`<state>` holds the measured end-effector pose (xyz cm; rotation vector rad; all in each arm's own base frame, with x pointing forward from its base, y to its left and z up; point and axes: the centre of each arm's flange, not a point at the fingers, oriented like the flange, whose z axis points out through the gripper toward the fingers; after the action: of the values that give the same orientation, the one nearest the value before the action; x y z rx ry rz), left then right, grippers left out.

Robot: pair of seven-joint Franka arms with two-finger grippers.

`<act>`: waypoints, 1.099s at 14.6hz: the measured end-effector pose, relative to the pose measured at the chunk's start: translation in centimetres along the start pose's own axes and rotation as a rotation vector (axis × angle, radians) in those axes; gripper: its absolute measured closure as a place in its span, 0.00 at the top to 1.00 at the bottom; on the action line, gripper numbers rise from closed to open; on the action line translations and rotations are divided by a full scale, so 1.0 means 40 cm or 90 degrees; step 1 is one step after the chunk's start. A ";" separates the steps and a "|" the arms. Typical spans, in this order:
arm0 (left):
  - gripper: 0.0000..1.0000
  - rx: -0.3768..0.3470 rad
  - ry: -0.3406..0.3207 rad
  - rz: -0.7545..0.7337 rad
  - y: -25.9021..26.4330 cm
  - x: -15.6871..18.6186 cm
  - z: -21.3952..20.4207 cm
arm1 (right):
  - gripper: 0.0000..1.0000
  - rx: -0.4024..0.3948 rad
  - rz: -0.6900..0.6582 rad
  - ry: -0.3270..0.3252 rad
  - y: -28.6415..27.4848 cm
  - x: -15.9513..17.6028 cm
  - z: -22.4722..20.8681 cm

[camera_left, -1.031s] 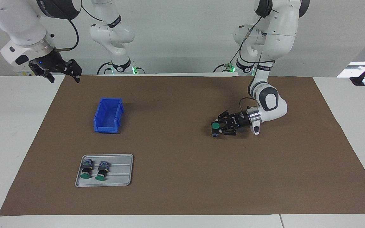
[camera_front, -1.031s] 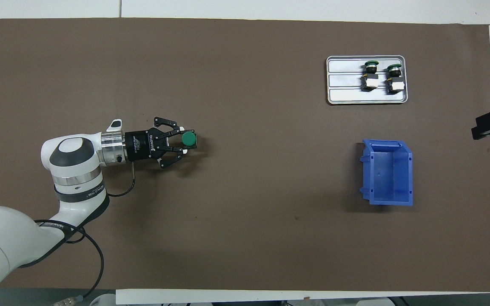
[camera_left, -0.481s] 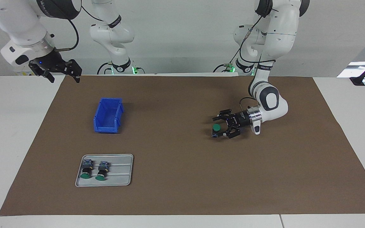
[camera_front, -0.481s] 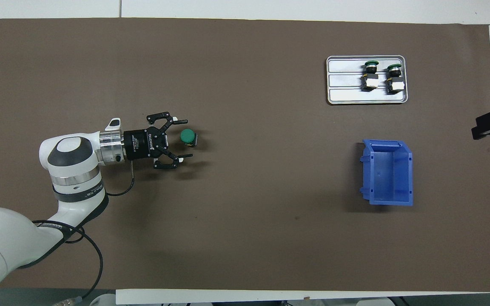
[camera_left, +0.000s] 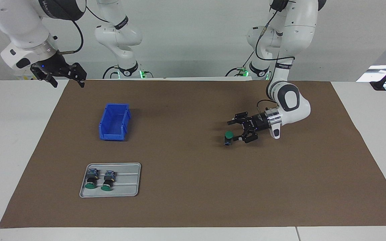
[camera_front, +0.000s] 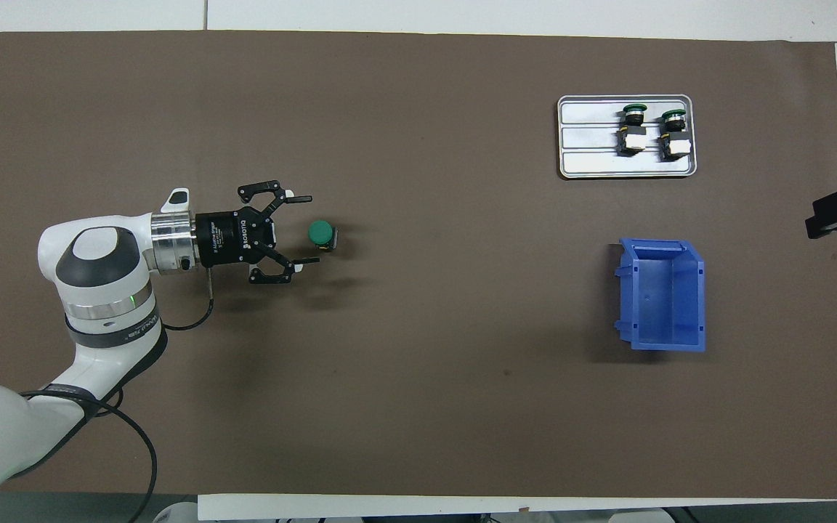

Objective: Place and press button with both arms

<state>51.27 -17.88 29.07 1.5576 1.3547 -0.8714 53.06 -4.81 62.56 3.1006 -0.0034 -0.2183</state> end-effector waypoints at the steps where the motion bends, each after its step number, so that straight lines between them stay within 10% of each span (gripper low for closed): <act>1: 1.00 0.015 0.028 0.016 0.008 -0.025 -0.018 | 1.00 0.000 0.000 0.000 0.000 0.000 0.000; 16: 1.00 0.260 0.362 0.332 0.122 -0.320 -0.089 | 1.00 0.000 -0.003 0.000 -0.005 0.000 0.000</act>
<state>53.88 -19.54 42.87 2.4681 1.0728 -0.3967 53.07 -4.62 62.55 3.1005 0.0035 -0.2186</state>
